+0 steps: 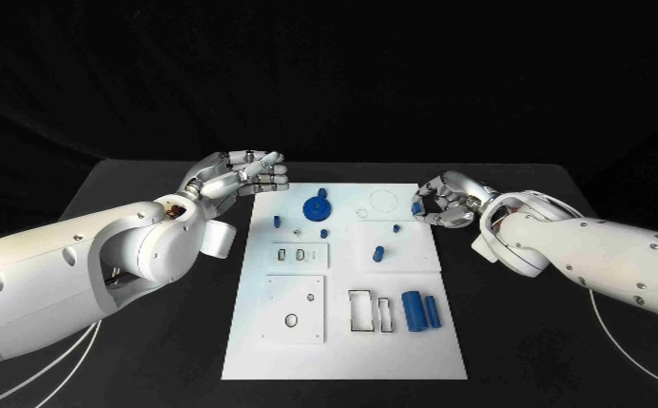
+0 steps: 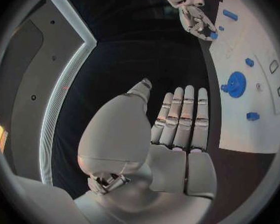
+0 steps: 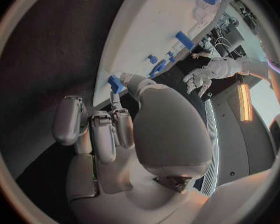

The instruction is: Assemble the parts on the task board

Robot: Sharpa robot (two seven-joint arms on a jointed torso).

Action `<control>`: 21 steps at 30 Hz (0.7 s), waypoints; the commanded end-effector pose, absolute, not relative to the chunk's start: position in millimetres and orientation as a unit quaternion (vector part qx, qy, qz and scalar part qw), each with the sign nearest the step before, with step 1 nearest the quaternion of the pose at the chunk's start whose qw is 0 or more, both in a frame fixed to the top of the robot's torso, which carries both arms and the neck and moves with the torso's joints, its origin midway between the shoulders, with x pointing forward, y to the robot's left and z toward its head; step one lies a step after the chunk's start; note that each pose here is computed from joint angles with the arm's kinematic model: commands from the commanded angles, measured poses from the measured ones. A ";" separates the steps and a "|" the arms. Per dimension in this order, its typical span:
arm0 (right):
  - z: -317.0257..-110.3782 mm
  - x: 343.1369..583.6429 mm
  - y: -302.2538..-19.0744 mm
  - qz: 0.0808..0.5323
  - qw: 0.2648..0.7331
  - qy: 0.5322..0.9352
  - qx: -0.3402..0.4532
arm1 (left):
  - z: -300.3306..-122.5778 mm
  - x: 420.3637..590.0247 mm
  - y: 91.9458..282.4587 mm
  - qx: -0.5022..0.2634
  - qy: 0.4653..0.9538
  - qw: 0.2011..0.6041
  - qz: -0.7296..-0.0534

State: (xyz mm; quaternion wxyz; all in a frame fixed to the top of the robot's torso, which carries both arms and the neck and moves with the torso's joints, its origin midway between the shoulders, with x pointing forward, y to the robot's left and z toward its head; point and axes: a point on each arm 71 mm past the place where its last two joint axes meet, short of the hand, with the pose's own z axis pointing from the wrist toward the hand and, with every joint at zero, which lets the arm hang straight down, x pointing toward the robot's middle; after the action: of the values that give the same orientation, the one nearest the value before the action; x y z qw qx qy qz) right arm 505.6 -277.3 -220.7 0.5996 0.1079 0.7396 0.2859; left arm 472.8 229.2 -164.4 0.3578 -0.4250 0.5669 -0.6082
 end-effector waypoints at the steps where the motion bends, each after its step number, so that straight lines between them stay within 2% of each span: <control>1: -220.4 506.4 -276.9 0.286 0.605 0.735 0.107 | -162.8 471.9 226.8 -0.419 0.566 0.352 -0.616; 21: -221.4 509.0 -274.3 0.285 0.606 0.735 0.107 | -162.7 471.6 227.0 -0.418 0.567 0.352 -0.617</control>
State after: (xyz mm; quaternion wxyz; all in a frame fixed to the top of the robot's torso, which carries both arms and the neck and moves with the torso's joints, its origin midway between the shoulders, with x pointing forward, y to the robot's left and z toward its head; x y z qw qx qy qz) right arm 509.2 -275.1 -221.1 0.6058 0.1105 0.7349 0.2840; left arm 472.4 229.6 -164.3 0.3575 -0.4247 0.5672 -0.6084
